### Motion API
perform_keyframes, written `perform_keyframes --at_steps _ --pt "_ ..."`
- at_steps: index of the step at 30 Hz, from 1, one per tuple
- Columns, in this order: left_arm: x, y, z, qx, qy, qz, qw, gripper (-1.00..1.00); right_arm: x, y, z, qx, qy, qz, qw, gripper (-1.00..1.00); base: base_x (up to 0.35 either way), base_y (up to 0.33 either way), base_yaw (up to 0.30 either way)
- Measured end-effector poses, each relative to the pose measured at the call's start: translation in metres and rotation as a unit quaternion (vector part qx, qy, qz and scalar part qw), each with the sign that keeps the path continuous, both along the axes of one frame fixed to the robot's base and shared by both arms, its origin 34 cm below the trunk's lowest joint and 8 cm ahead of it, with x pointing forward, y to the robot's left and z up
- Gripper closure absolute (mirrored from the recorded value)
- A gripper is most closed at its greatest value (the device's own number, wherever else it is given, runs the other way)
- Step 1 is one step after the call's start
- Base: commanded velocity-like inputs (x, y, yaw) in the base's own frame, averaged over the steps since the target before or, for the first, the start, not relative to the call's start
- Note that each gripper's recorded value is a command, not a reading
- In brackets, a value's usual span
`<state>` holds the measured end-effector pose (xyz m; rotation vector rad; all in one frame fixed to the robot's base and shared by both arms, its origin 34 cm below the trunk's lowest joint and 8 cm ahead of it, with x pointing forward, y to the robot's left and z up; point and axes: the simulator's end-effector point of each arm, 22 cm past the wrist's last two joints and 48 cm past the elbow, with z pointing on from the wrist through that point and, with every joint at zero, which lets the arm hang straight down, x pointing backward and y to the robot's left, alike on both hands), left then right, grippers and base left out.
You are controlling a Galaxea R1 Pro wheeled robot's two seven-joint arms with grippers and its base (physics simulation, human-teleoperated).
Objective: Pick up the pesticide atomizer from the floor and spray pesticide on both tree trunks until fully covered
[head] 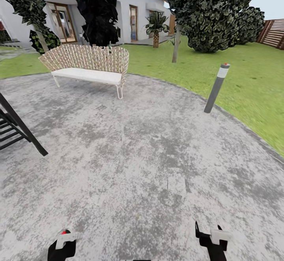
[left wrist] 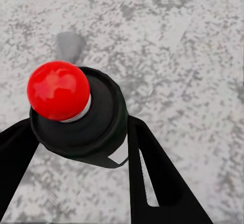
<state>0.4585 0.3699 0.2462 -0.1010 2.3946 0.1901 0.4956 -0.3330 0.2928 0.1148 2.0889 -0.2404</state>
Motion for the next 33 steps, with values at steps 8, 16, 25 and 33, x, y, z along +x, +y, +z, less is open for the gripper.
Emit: perform_keyframes --at_steps 8,16,25,33 --pt "-0.021 0.001 -0.006 0.003 0.014 0.002 0.9999 1.0 -0.01 0.005 -0.007 0.003 0.014 0.002 0.9999 -1.0 0.002 0.0 0.033" --pt "-0.043 -0.001 -0.012 0.002 0.029 0.002 0.9996 1.0 -0.026 -0.003 -0.015 -0.001 0.034 -0.001 0.9994 -1.0 0.259 0.0 0.0" --pt "-0.039 0.0 -0.008 0.002 0.023 0.002 0.9997 1.0 -0.032 -0.003 -0.016 0.0 0.04 0.0 0.9992 -1.0 0.336 0.0 0.0" --pt "-0.035 0.0 -0.004 0.002 0.017 0.003 0.9998 1.0 -0.028 -0.003 -0.012 -0.001 0.033 0.0 0.9994 -1.0 0.338 0.0 0.0"
